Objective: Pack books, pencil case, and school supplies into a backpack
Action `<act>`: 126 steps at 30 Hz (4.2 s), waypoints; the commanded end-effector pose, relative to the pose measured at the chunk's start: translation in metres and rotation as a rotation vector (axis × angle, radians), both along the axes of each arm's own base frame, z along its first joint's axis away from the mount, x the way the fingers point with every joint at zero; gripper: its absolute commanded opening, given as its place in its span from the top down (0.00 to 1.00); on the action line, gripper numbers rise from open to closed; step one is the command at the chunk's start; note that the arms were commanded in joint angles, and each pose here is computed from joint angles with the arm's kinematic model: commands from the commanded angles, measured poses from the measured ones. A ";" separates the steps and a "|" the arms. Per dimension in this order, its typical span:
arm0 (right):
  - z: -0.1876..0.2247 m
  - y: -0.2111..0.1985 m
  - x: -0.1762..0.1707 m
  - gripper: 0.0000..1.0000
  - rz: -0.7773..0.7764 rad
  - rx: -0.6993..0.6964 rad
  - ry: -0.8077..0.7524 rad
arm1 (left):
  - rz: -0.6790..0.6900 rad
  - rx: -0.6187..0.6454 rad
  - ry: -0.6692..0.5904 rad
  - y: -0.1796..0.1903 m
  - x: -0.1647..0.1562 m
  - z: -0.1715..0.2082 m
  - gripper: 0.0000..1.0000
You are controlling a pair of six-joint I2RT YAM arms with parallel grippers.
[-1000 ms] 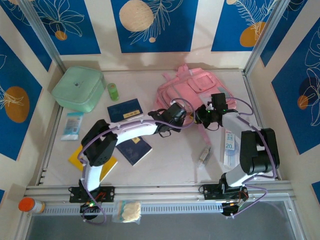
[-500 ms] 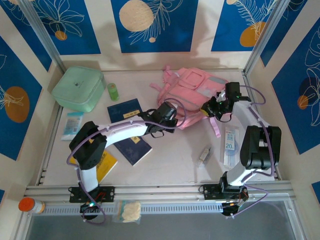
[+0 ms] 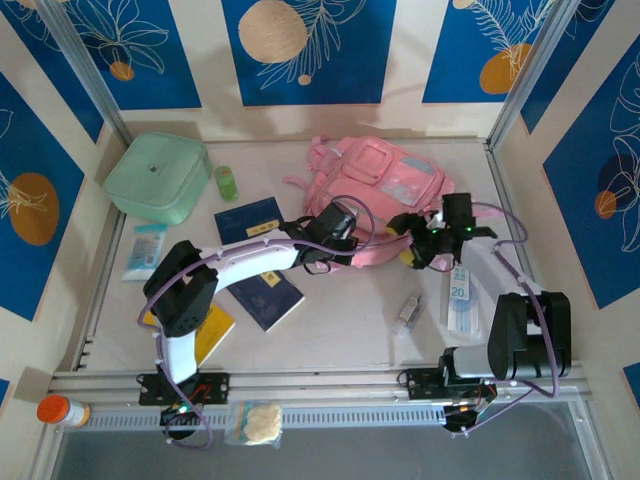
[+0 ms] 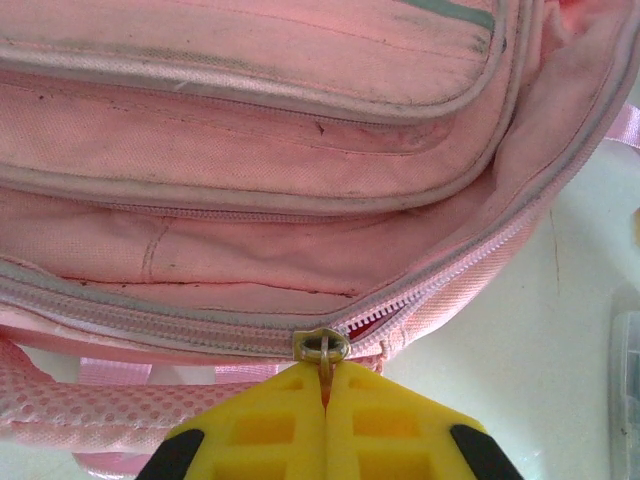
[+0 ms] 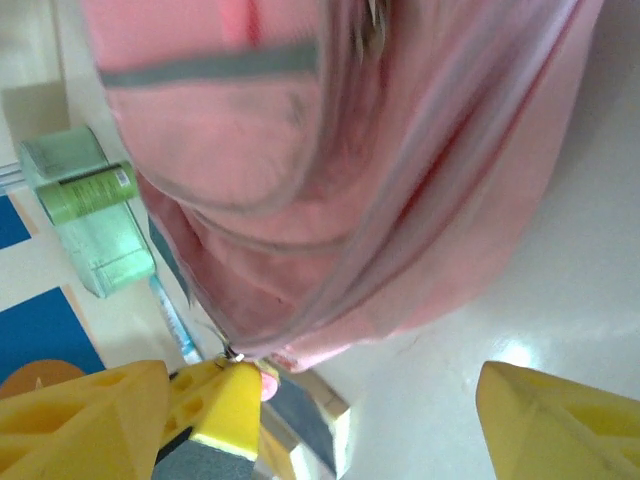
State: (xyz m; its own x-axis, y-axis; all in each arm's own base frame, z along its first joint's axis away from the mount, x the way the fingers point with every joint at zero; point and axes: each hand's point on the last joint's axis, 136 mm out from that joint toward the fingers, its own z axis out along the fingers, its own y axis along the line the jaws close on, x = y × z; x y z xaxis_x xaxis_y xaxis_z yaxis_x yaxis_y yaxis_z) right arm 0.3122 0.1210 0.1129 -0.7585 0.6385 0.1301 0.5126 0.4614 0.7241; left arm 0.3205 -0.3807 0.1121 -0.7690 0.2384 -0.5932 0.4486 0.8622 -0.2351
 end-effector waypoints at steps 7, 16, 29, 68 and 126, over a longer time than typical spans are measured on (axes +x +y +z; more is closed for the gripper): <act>-0.015 0.032 0.023 0.22 -0.177 -0.094 0.081 | -0.019 -0.051 -0.008 -0.010 0.005 0.011 1.00; -0.031 0.052 0.036 0.73 0.012 -0.228 0.039 | -0.025 0.020 -0.026 0.000 0.006 0.011 1.00; -0.015 -0.041 0.034 1.00 0.204 -0.408 -0.085 | 0.026 0.183 0.030 0.080 0.003 -0.018 1.00; -0.048 0.079 0.032 0.65 -0.069 -0.121 0.255 | -0.045 -0.052 0.043 0.019 0.011 0.004 1.00; 0.006 0.076 0.010 1.00 0.114 -0.173 -0.010 | 0.294 0.004 0.021 0.115 0.176 -0.018 1.00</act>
State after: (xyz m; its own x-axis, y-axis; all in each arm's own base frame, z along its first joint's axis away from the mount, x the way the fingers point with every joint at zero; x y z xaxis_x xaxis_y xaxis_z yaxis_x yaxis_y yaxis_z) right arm 0.3186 0.1849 0.1149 -0.8168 0.5762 0.0291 0.4727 0.6395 0.6062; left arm 0.4862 -0.2676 0.0874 -0.8249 0.0404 -0.5638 0.1815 0.9636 -0.1964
